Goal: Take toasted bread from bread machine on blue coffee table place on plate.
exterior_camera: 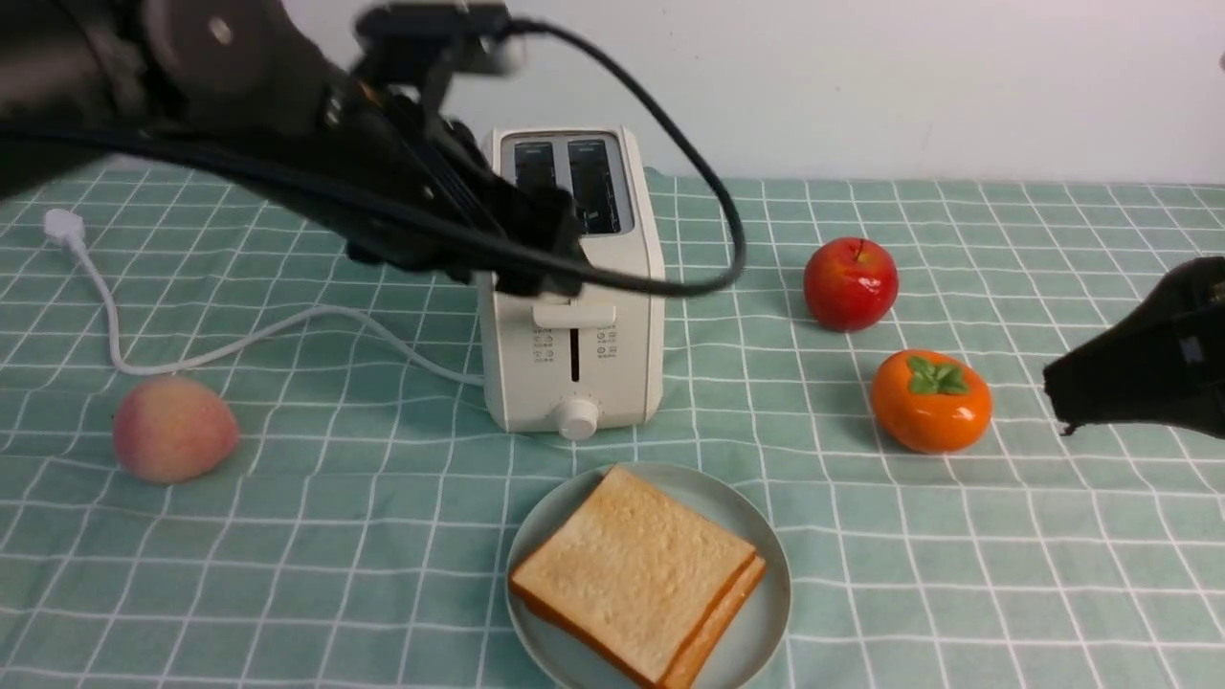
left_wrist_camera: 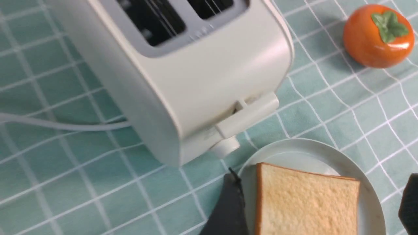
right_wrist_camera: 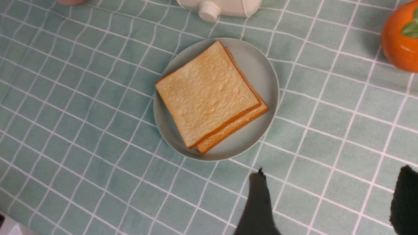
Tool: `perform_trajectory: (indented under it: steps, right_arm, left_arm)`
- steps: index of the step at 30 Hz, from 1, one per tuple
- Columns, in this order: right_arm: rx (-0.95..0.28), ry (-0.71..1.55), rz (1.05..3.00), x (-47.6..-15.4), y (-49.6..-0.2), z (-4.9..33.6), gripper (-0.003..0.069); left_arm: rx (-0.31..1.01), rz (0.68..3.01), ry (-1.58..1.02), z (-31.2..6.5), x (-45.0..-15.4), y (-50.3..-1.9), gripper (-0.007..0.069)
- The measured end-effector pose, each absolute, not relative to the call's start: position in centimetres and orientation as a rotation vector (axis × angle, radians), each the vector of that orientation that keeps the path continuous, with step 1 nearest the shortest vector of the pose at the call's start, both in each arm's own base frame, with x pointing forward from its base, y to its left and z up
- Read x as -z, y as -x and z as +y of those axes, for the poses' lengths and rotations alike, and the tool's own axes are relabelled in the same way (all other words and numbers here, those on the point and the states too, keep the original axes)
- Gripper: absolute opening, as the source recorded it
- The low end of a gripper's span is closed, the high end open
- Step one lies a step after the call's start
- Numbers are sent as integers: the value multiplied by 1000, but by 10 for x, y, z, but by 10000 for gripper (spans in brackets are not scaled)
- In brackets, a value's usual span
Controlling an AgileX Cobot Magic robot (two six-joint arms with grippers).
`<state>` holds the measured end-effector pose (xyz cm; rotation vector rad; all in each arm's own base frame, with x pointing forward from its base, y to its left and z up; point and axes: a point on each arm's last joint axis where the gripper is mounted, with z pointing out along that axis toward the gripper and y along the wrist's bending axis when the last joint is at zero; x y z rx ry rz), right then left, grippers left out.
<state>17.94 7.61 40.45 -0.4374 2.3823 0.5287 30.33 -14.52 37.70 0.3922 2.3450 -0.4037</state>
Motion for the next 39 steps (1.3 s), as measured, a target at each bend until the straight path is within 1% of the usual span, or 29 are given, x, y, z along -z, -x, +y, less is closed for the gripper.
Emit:
perform_trajectory:
  steps: [1, 2, 4, 5, 6, 7, 8, 9, 10, 12, 14, 17, 18, 19, 21, 24, 27, 31, 33, 39]
  right_arm:
    - [-526, 436, 2378, -405, -179, 76, 481]
    - [-519, 421, 2347, -404, -176, 74, 416]
    - [-513, 392, 2289, -401, -170, 72, 325]
    - [-505, 367, 2227, -400, -164, 69, 242]
    - [-501, 359, 2215, -397, -163, 68, 227]
    - [-484, 337, 2148, -390, -154, 64, 107]
    - [-467, 327, 2101, -382, -148, 61, 46]
    - [-444, 325, 2063, -370, -139, 57, 8]
    - [-425, 318, 2030, -358, -132, 54, -10]
    - [-395, 296, 1979, -335, -120, 48, -20]
    - [-383, 269, 1962, -313, -112, 44, -20]
    - [-357, 235, 1956, -270, -98, 37, -20]
    - [-354, 231, 1950, -268, -98, 37, -20]
    - [-343, 216, 1951, -251, -94, 34, -20]
    - [-334, 204, 1964, -234, -90, 32, -20]
    - [-323, 192, 2012, -209, -87, 30, -20]
    - [-320, 190, 2074, -188, -82, 29, -19]
    - [-312, 192, 2152, -163, -74, 27, -18]
    - [-318, 183, 2173, -156, -72, 27, -17]
    - [-336, 147, 2163, -157, -73, 27, -13]
  left_arm:
    - [379, 2345, -393, -142, -382, -300, 593]
    - [314, 2357, -316, -128, -402, -284, 542]
    - [245, 2377, -246, -114, -414, -267, 464]
    - [227, 2376, -202, -106, -420, -255, 399]
    - [230, 2371, -185, -103, -423, -250, 399]
    - [228, 2357, -140, -94, -428, -233, 312]
    - [242, 2346, -118, -88, -430, -220, 244]
    - [259, 2346, -102, -83, -426, -207, 162]
    - [280, 2340, -94, -78, -423, -193, 94]
    - [330, 2330, -82, -70, -410, -167, 0]
    - [375, 2305, -75, -64, -399, -148, -14]
    - [478, 2289, -50, -57, -356, -119, -14]
    - [485, 2286, -48, -56, -354, -118, -14]
    - [533, 2248, -32, -54, -339, -108, -14]
    - [571, 2225, -11, -53, -317, -102, -14]
    - [599, 2184, 13, -51, -294, -98, -14]
    - [592, 2205, 25, -50, -273, -97, -14]
    - [567, 2280, 33, -49, -246, -94, -14]
    - [559, 2303, 34, -48, -238, -93, -14]
    - [538, 2368, 32, -47, -228, -89, -14]
